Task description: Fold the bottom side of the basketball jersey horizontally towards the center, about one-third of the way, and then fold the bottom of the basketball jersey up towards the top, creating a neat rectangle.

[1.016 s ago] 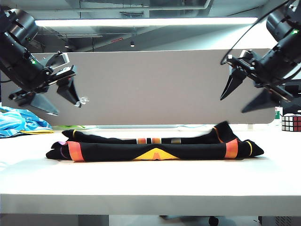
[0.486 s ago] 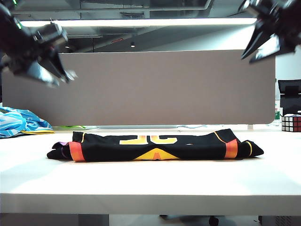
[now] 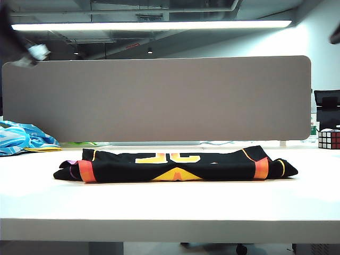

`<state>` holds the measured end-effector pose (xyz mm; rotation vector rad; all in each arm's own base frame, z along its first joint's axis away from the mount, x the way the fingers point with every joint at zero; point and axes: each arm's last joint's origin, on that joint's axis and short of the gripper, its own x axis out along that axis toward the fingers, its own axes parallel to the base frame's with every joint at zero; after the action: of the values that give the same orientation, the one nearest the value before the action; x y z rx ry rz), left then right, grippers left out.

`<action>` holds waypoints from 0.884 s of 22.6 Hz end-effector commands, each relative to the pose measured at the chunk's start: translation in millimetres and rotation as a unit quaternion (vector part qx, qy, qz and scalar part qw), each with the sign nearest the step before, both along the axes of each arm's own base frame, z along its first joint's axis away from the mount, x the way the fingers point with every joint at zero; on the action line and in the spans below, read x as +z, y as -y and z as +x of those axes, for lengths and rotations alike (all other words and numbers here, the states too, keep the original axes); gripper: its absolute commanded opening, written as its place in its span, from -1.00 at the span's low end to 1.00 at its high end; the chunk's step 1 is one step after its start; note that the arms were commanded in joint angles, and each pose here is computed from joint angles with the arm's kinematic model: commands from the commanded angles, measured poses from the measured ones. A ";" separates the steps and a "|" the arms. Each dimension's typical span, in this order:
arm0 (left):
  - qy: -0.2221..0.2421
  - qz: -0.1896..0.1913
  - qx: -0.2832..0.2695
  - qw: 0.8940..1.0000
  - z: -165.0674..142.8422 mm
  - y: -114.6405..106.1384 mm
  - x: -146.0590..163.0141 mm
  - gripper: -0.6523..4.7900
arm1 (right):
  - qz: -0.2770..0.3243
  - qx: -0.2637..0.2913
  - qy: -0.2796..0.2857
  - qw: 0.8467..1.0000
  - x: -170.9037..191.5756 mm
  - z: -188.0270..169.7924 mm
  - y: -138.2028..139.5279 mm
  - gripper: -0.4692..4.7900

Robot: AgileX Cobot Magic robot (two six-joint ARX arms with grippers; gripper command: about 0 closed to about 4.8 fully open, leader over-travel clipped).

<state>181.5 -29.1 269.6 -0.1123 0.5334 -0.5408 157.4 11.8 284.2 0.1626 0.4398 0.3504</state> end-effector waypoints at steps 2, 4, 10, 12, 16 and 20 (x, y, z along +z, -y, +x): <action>0.055 -0.034 0.019 0.998 -27.2 -0.9 -17.9 -0.78 | -0.008 -0.014 0.058 0.998 -18.4 -28.0 1.1 -0.83; 0.086 -0.052 0.037 0.994 -37.4 0.3 -26.4 -0.78 | 0.000 -0.018 0.078 0.997 -28.2 -37.9 1.2 -0.83; 0.155 -0.050 0.084 0.983 -69.4 3.7 -53.6 -0.78 | -0.009 -0.057 0.152 0.987 -60.4 -65.6 3.8 -0.83; 0.173 -0.040 0.086 0.980 -77.0 3.3 -67.7 -0.78 | -0.008 -0.061 0.172 0.983 -76.6 -72.5 4.1 -0.83; 0.185 -0.046 0.084 0.978 -83.0 1.8 -86.9 -0.78 | -0.008 -0.060 0.161 0.985 -95.7 -71.8 4.0 -0.83; 0.207 -0.064 0.084 0.973 -87.4 0.8 -96.3 -0.78 | -0.010 -0.061 0.146 0.987 -109.0 -68.6 4.0 -0.83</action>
<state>94.8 -30.1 172.0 -0.1508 0.1178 -0.4110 88.0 7.8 175.6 0.1138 0.1571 0.2445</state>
